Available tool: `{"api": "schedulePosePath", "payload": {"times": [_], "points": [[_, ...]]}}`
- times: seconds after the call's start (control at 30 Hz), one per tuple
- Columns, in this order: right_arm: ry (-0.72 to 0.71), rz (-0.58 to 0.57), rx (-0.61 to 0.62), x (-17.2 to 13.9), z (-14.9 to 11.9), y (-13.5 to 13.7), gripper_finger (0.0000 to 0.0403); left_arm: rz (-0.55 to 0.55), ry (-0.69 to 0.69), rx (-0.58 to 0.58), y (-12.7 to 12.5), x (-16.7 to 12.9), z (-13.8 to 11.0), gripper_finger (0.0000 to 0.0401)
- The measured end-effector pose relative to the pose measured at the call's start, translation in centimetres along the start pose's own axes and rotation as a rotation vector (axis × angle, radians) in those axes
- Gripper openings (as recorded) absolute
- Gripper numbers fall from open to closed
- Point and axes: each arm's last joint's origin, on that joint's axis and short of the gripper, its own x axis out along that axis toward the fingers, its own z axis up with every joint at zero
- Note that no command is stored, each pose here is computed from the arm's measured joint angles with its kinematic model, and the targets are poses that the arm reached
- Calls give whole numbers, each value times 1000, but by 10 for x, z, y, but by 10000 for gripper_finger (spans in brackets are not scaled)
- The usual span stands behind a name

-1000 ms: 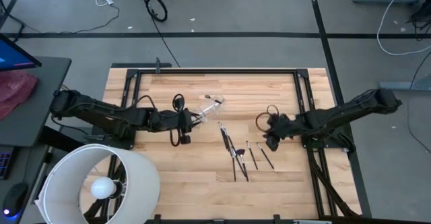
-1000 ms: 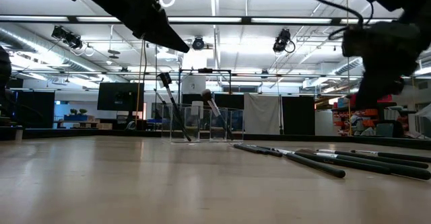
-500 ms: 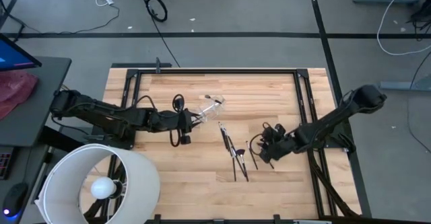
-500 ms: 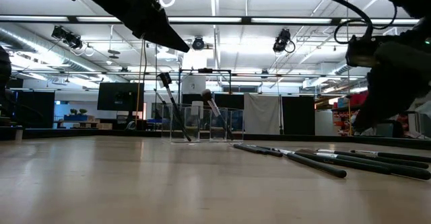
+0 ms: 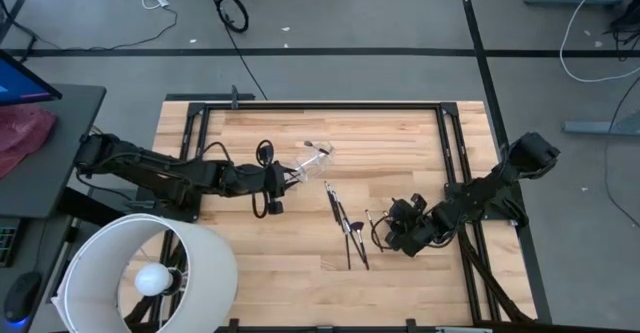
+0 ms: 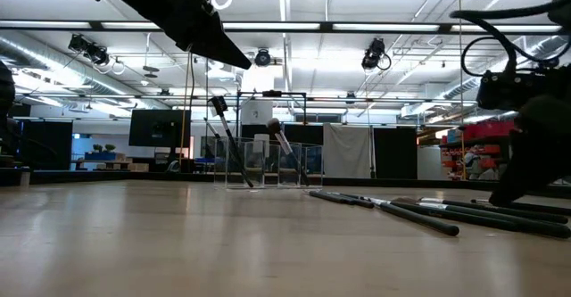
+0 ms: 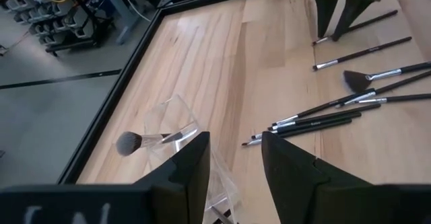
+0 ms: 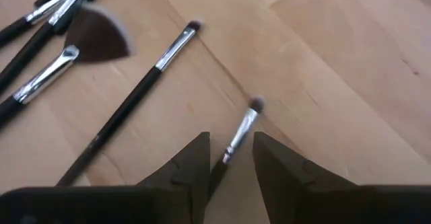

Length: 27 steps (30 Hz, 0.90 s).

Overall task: Put items in baskets/containers
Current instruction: Put the black eyeshadow brush into the transparent organizer

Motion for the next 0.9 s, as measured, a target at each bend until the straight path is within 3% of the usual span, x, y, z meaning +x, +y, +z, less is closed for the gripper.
{"api": "schedulePosePath", "payload": {"times": [0.27, 0.53, 0.8, 0.9], "points": [[-64, -88, 119, 11, -11, 0, 110, 0, 1, -4, 0, 0, 0, 138], [-187, -133, 86, 22, -23, 3, 12, 0, 2, -13, 0, 0, 0, 138], [-296, -165, 70, 28, -19, 1, 6, 0, 1, -31, 0, 0, 0, 138], [-337, -206, 55, 36, -7, -3, 5, -3, -14, -103, 0, 0, 1, 138]]}}
